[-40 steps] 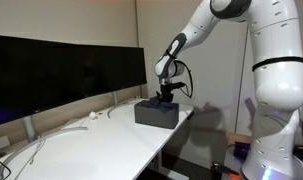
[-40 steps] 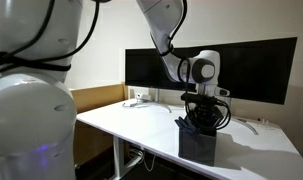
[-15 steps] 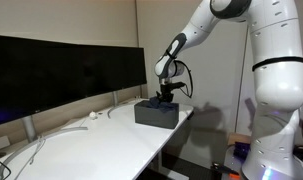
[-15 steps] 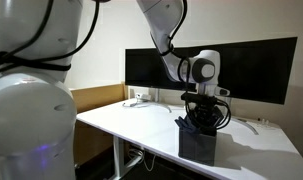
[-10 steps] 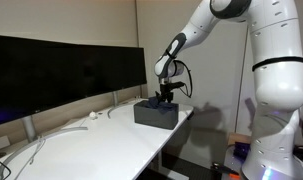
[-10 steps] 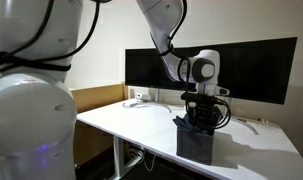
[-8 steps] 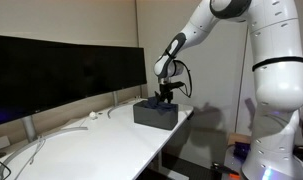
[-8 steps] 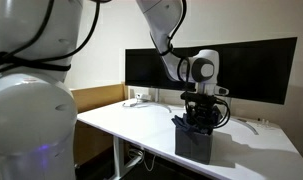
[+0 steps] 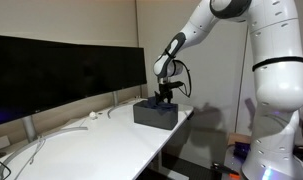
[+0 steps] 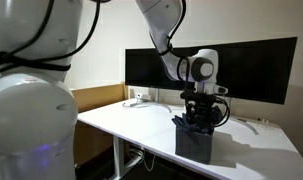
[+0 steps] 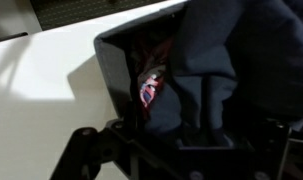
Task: Put the towel inside the box
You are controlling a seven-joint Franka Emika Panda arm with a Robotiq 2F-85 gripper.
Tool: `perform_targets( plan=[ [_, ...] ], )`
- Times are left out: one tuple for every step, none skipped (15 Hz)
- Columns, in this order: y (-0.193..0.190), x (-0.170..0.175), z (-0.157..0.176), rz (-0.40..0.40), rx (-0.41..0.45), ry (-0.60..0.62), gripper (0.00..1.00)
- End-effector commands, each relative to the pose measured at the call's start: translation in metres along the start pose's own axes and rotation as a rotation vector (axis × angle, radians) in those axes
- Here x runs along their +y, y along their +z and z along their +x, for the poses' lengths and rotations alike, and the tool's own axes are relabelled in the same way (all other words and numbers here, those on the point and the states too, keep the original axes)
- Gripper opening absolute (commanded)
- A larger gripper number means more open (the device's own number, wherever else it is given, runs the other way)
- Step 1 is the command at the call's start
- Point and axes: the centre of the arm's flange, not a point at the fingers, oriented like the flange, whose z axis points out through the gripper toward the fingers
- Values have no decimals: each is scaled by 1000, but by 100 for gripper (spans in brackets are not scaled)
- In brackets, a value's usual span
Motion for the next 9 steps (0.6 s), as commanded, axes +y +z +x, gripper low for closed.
perform_targets(
  plan=[
    [-9,6,-6,-11,23,-3,100],
    [-12,7,-8,-11,27,-4,100],
    [-16,9,-9,-11,34,-3,100],
    [-21,10,-10,-12,40,-3,100],
    [-26,12,-11,-13,46,-1,100],
    [-32,14,-13,-14,55,-1,100],
    [-37,16,-13,-16,64,-1,100],
    [-43,17,-14,-17,74,1,100],
    [-48,19,-15,-19,84,1,100]
  ],
)
